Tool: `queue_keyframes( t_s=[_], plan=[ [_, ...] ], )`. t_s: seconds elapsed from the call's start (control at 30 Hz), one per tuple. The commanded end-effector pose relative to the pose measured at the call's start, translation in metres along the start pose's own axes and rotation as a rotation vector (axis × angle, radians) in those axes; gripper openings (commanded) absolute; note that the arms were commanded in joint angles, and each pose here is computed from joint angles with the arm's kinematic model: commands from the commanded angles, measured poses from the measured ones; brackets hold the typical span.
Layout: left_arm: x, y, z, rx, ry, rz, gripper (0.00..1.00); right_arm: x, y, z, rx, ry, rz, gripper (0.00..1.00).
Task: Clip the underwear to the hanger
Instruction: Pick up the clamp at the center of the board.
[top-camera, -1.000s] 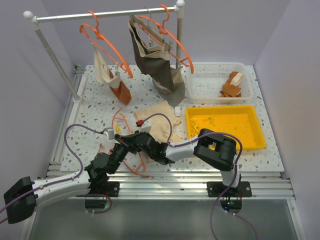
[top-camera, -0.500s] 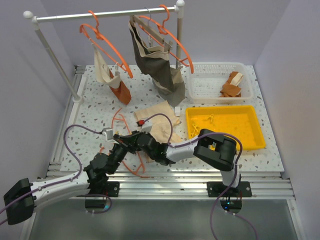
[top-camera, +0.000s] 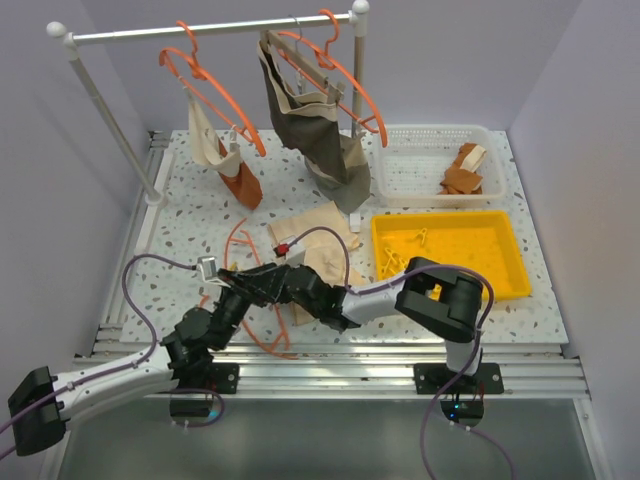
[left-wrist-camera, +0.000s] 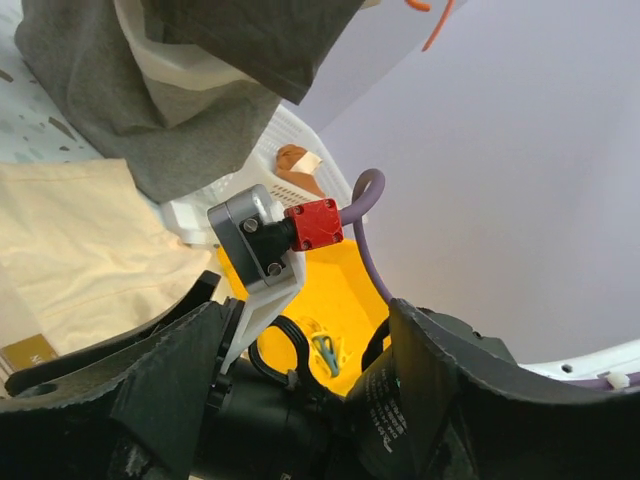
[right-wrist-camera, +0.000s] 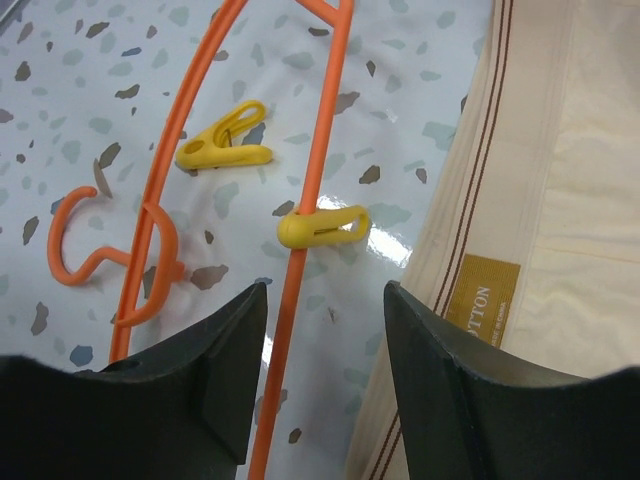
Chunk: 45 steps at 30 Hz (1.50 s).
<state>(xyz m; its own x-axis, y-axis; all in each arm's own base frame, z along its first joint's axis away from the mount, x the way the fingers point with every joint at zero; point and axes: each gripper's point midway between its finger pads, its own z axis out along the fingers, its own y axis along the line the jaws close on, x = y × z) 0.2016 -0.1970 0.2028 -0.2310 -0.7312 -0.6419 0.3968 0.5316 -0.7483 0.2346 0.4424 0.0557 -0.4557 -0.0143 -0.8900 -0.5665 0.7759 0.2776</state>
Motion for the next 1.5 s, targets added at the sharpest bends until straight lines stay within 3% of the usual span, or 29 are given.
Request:
queue_keyframes(
  t_s=[0.0,0.13,0.2,0.3,0.37,0.63,0.77,0.93,1.07,1.17,1.33,1.47],
  plan=[
    [0.049,0.133,-0.044,-0.287,0.080,0.232,0.75,-0.066,0.046,-0.024,-0.168,-0.138,-0.043,0.54],
    [0.038,0.138,-0.038,-0.298,0.055,0.233,0.87,-0.085,0.044,-0.030,-0.143,-0.165,-0.111,0.54],
    [0.040,0.134,-0.035,-0.272,0.082,0.224,1.00,-0.088,0.044,-0.030,-0.139,-0.159,-0.178,0.55],
    [0.031,0.125,-0.027,-0.280,0.081,0.237,1.00,-0.089,0.055,-0.026,-0.180,-0.132,-0.224,0.58],
    [0.019,0.132,-0.028,-0.372,0.076,0.290,1.00,-0.092,0.059,-0.023,-0.183,-0.130,-0.232,0.62],
    [-0.056,0.097,-0.031,-0.413,-0.146,0.224,1.00,-0.097,0.042,-0.009,-0.113,-0.108,-0.210,0.70],
    [-0.075,0.093,-0.043,-0.459,-0.155,0.241,1.00,-0.103,0.023,-0.004,-0.101,-0.095,-0.133,0.71],
    [-0.089,0.059,-0.035,-0.387,-0.098,0.298,1.00,-0.112,0.006,-0.002,-0.092,-0.104,-0.126,0.73],
    [-0.110,0.078,-0.047,-0.573,-0.110,0.405,1.00,-0.130,0.021,-0.015,-0.176,-0.149,-0.148,0.73],
    [-0.119,0.087,-0.058,-0.664,-0.121,0.430,1.00,-0.123,0.044,-0.018,-0.280,-0.105,-0.199,0.73],
    [-0.138,0.096,-0.076,-0.757,-0.246,0.327,1.00,-0.095,0.087,-0.015,-0.490,-0.017,-0.228,0.68],
    [-0.135,0.106,-0.083,-0.791,-0.258,0.311,1.00,-0.072,0.098,-0.002,-0.568,0.029,-0.271,0.65]
  ],
)
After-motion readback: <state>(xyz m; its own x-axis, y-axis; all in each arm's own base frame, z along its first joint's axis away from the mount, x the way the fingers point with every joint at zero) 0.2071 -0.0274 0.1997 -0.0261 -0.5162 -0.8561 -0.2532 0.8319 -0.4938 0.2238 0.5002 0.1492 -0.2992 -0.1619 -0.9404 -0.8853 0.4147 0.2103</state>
